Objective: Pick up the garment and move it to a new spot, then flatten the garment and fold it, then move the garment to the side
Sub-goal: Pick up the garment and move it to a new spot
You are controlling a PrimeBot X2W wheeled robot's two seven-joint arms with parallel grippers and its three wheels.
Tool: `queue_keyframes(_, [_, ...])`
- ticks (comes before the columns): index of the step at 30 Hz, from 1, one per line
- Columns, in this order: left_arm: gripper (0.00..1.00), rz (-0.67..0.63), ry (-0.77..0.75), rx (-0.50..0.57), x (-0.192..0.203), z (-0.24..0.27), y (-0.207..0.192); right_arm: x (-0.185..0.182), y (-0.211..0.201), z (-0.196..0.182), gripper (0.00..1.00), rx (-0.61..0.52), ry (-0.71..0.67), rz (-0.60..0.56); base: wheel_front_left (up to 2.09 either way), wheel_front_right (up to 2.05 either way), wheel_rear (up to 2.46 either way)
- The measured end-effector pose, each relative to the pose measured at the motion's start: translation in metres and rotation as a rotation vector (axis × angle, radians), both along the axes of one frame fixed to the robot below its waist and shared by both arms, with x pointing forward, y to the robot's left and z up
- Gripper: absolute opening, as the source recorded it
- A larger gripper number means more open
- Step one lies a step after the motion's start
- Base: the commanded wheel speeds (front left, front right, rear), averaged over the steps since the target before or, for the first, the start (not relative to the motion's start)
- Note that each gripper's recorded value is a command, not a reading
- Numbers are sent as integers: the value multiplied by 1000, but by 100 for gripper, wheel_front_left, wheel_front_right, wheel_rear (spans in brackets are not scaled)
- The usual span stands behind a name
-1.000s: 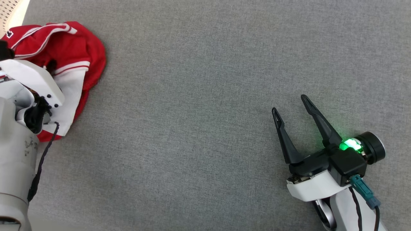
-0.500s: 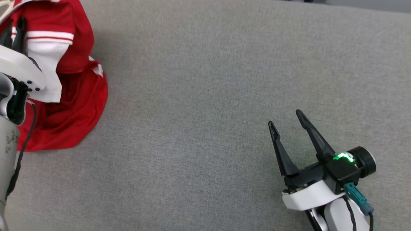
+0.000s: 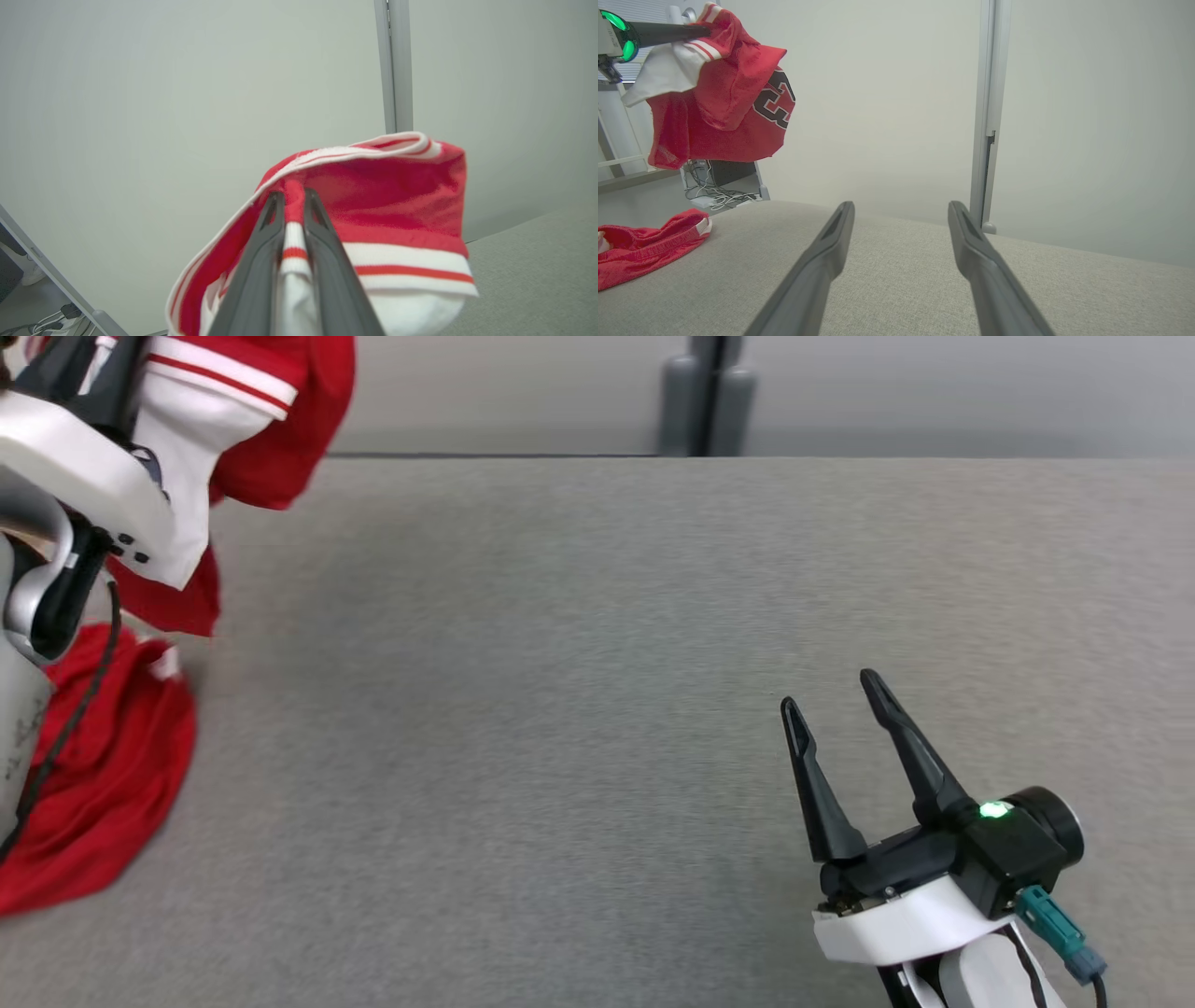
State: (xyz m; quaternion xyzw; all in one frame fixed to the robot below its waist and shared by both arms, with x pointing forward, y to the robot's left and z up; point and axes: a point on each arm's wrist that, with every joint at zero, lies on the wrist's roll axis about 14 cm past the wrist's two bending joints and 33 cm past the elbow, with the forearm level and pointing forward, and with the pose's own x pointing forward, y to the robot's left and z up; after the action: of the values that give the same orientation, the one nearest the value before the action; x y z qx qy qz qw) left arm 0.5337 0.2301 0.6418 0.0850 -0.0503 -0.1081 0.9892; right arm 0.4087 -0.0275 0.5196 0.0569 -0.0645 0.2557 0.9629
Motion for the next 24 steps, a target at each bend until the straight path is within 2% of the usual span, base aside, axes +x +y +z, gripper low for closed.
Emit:
queue_keyframes(7, [0,-313,10,12,9,-12,-133,-13,-67,12,100,-4,-20,-197,0,0,0])
queue_keyframes(12, [0,-560,96,-11,-6,-48,-232,-28,-116,8,100,-16,0,-346,0,0,0])
queue_keyframes(15, [0,-692,190,-7,-23,-87,-277,-36,-139,7,100,-15,11,-421,0,0,0])
queue_keyframes(17, [0,-729,232,-13,-30,-104,-289,-38,-146,5,100,-16,19,-443,0,0,0])
queue_keyframes(20, [0,-797,364,-34,-49,-156,-314,-41,-160,-3,100,-21,51,-490,0,0,0])
queue_keyframes(24, [0,-806,491,-8,-61,-223,-315,-41,-167,-16,100,-30,94,-515,0,0,0])
